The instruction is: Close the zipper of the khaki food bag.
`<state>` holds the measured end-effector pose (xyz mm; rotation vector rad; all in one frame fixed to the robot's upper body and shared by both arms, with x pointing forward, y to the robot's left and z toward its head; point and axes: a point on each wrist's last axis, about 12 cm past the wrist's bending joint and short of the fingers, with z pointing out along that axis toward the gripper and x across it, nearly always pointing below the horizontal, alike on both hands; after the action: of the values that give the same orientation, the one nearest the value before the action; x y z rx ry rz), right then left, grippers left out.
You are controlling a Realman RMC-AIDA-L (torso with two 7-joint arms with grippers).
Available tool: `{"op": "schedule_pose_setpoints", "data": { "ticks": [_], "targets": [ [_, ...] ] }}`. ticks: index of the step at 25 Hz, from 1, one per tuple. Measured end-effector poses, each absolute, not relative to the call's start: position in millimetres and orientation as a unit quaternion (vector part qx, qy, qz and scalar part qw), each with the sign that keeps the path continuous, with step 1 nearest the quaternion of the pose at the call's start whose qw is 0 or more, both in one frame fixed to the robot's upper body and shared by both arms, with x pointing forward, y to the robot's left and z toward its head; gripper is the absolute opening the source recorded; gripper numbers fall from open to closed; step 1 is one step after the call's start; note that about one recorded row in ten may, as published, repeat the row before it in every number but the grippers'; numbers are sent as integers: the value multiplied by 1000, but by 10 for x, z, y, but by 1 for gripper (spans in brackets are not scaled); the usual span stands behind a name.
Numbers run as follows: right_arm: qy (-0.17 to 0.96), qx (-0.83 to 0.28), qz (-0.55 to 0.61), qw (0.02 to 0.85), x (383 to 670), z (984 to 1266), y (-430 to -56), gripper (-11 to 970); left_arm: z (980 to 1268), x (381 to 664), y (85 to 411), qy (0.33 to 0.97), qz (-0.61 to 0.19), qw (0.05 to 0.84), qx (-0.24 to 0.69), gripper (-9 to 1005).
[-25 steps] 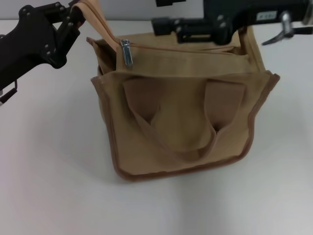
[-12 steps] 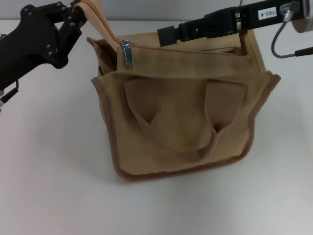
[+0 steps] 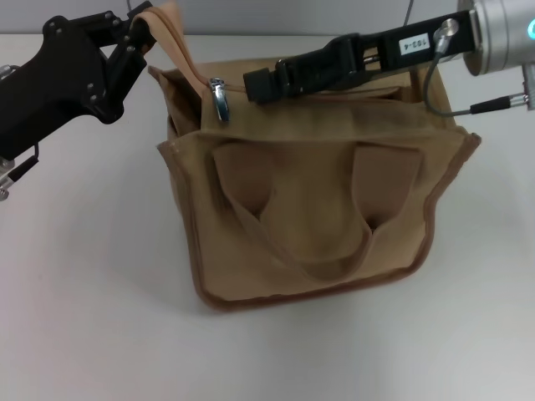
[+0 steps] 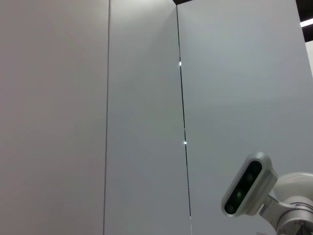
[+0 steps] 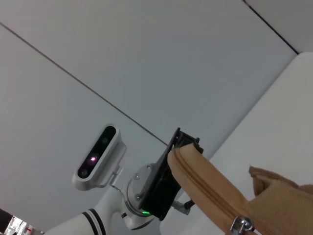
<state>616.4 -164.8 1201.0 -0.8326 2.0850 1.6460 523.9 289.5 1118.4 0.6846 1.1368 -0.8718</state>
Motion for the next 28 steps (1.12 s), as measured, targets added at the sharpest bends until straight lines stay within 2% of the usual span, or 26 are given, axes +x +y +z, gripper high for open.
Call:
{"op": "schedule_pose_setpoints", "data": {
  "ticks": [28],
  "targets": [
    [754,-294,566,159,6152,11914,-1339,499,11206,5239,2682,493,-444,667,339,34]
  ]
}}
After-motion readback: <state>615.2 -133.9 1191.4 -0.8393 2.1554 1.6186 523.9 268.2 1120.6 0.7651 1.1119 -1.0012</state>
